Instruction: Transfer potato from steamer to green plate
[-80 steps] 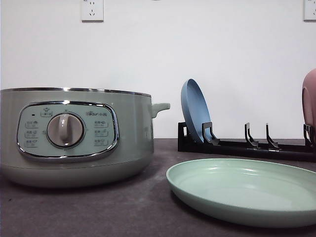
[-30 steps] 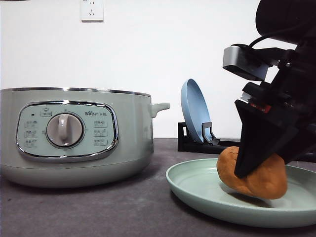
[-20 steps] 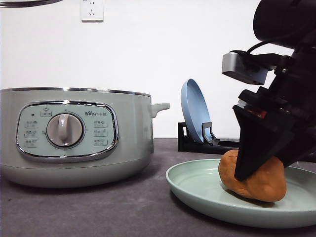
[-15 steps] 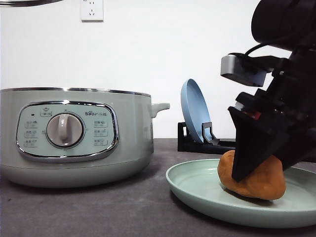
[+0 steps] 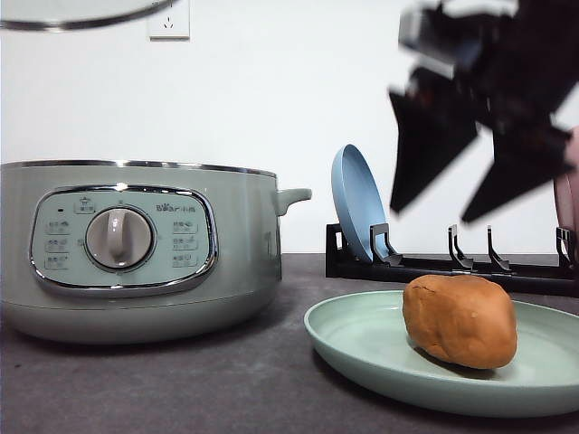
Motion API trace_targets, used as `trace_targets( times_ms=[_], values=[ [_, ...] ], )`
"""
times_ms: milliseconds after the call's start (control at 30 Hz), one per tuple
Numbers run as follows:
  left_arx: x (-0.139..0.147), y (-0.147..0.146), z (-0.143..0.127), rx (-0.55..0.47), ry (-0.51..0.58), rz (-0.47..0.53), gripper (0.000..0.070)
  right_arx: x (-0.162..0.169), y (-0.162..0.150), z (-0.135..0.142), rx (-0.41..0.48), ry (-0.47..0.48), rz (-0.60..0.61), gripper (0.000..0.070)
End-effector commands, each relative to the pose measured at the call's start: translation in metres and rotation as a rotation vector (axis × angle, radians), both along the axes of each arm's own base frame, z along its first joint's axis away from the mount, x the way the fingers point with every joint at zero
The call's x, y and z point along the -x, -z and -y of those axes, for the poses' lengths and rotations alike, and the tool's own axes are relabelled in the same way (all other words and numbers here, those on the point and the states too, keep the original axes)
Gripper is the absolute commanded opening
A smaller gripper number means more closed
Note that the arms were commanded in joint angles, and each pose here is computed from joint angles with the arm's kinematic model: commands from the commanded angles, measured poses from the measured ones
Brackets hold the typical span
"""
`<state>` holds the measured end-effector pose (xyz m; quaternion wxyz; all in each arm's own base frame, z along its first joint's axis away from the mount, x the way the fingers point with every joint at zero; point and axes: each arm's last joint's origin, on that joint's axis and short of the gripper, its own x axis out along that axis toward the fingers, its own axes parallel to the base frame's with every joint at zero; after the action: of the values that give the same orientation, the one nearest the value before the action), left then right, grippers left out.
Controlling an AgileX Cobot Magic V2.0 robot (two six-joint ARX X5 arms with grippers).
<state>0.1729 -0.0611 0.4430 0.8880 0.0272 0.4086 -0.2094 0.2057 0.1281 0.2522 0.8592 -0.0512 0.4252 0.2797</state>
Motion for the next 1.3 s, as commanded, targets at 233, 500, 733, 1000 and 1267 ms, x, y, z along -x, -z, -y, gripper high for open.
trace_targets(
  times_ms=[233, 500, 733, 1000, 1267],
  values=[
    [-0.046, 0.01, 0.025, -0.01, 0.066, 0.031, 0.0003, 0.016, -0.068, 0.009, -0.073, 0.017, 0.152, 0.0582],
    [-0.084, 0.036, 0.043, -0.052, 0.104, -0.029, 0.0003, 0.036, -0.103, 0.022, -0.149, 0.018, 0.277, 0.0582],
    [-0.108, 0.054, 0.053, -0.07, 0.117, -0.057, 0.0003, 0.049, -0.111, 0.029, -0.165, 0.016, 0.309, 0.0582],
    [-0.124, 0.071, 0.06, -0.094, 0.129, -0.102, 0.0003, 0.052, -0.113, 0.032, -0.151, 0.025, 0.332, 0.0582],
    [-0.133, 0.082, 0.063, -0.114, 0.137, -0.128, 0.0003, 0.052, -0.113, 0.032, -0.149, 0.024, 0.334, 0.0582]
  ],
)
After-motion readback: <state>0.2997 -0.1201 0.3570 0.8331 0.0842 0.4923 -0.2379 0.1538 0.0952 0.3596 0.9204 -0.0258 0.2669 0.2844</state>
